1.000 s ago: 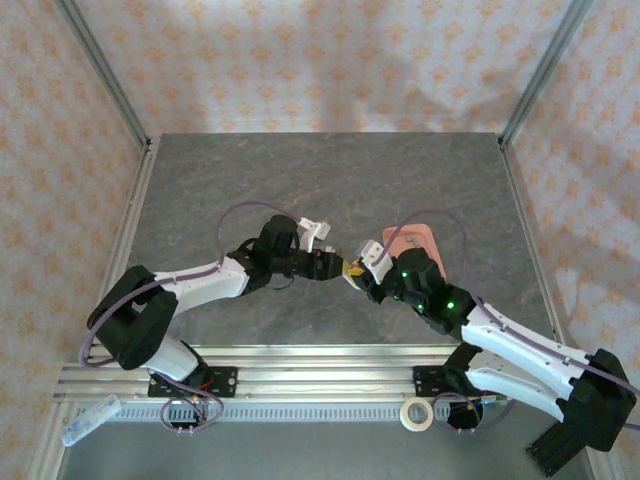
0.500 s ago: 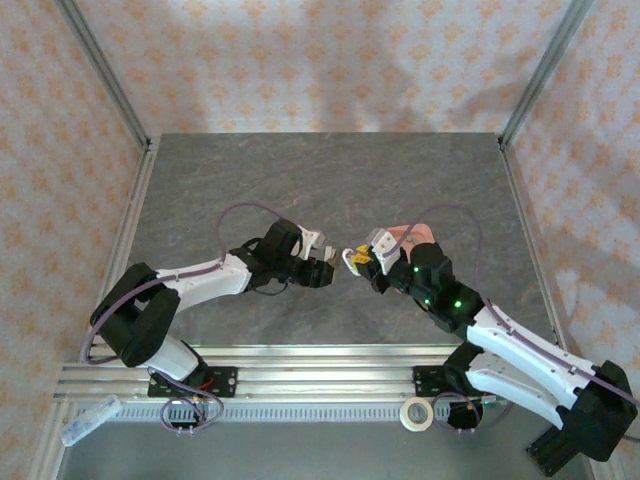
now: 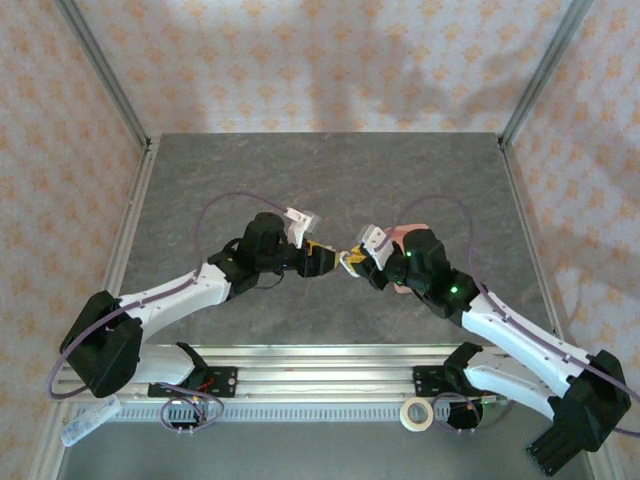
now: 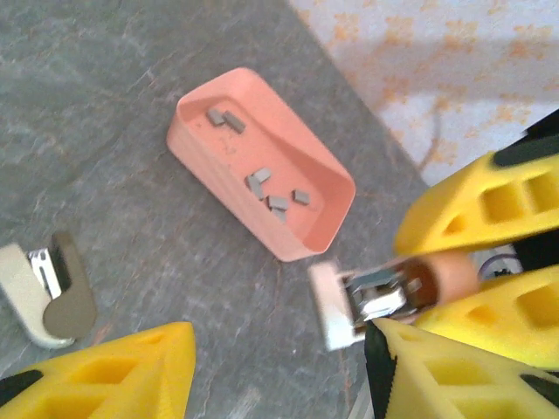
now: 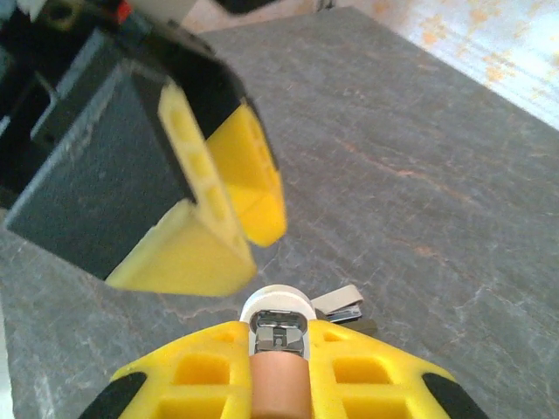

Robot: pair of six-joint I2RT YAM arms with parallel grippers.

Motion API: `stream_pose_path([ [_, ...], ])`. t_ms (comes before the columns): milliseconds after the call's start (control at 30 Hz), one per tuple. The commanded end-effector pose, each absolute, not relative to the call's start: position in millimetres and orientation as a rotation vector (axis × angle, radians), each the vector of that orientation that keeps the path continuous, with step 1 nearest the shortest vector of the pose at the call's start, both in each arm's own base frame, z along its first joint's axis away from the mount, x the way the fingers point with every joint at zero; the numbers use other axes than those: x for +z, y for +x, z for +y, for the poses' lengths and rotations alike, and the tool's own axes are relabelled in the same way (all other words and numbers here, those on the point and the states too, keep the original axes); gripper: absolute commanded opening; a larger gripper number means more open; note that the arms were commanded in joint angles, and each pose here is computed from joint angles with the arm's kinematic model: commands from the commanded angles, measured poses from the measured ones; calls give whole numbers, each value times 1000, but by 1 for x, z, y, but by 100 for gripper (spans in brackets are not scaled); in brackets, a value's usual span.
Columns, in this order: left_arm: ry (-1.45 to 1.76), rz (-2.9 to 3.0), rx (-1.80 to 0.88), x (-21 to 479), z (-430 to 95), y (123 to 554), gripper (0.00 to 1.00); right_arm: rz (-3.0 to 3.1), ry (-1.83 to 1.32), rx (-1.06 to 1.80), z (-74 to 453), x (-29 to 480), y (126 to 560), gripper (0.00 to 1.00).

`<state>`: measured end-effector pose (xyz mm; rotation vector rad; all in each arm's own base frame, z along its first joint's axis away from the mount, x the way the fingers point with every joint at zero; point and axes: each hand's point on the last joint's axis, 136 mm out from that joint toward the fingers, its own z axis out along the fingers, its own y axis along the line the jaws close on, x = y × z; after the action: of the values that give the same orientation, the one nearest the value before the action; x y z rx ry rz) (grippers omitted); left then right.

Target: Load the staples into the stapler

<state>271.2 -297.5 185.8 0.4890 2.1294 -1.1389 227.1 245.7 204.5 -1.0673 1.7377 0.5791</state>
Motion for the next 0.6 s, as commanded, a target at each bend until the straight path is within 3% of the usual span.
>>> stream_pose_path([
  [0,504,2055,-1197,202,-306,272,54,1682,-1130,617,255,217,223,0],
  [567,530,2230,-1066,146,-298,273,49,1483,-1009,675,267,279,234,0],
])
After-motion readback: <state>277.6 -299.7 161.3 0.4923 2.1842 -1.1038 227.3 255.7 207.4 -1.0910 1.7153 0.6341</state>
